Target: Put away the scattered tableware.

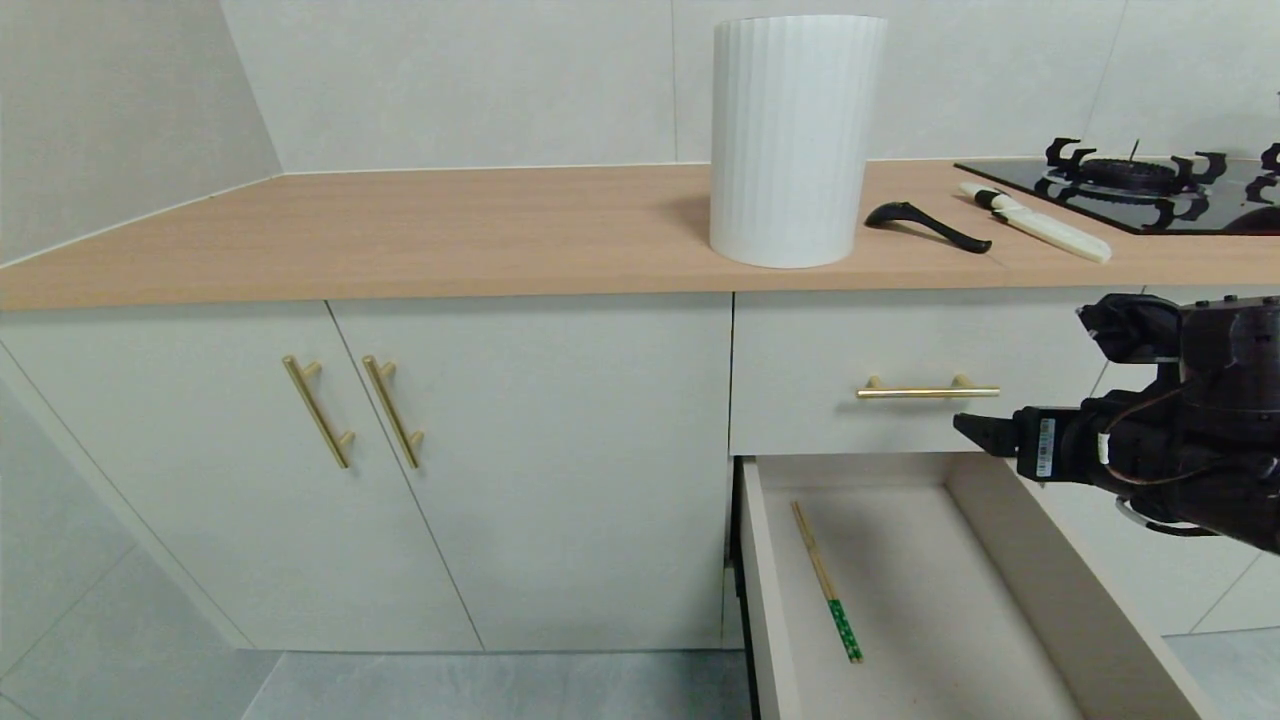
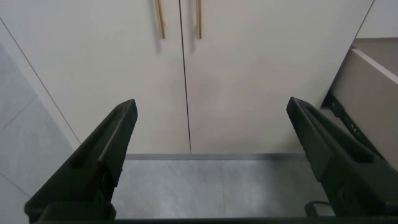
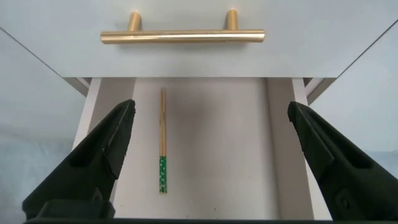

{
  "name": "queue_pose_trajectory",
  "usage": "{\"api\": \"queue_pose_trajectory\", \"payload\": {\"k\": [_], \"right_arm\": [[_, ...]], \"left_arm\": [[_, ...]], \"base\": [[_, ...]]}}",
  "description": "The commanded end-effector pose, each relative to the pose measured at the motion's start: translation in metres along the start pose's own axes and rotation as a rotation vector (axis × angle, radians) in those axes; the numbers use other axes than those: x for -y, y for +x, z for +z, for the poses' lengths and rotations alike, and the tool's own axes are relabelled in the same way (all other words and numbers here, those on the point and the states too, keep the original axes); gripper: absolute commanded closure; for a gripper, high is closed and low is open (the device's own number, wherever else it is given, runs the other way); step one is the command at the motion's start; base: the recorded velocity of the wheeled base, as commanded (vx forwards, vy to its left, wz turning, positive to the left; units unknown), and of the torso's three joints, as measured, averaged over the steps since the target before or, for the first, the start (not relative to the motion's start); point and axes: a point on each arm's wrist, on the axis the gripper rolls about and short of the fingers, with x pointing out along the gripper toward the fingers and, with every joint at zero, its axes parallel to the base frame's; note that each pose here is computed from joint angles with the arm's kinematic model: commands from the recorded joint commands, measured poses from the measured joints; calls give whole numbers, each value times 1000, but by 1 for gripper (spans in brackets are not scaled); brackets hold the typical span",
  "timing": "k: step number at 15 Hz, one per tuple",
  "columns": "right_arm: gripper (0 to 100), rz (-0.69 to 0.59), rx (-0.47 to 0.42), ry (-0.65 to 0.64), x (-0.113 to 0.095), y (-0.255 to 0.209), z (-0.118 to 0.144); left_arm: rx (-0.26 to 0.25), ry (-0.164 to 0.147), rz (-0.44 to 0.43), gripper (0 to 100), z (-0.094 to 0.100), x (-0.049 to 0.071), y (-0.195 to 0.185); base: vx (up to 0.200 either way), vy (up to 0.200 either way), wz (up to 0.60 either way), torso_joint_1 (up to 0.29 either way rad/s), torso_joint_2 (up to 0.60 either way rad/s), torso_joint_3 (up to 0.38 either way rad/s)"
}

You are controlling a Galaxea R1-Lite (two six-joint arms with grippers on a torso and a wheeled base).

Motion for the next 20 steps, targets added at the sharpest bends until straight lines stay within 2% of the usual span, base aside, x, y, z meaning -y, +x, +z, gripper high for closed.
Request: {"api": "queue_pose_trajectory", "payload": {"k": [1, 6, 20], "right_arm": [[0, 0, 6, 2, 0, -2, 1], [0, 0, 3, 1, 0, -2, 0], [0, 0, -18, -5, -1, 4, -4]], "left_arm": [[0, 0, 1, 0, 0, 0, 0], [0, 0, 1, 0, 0, 0, 0], [0, 0, 1, 0, 0, 0, 0]], "base": [[0, 0, 0, 0, 0, 0], [0, 0, 0, 69, -207, -210], [0, 0, 0, 175, -496, -292]]}}
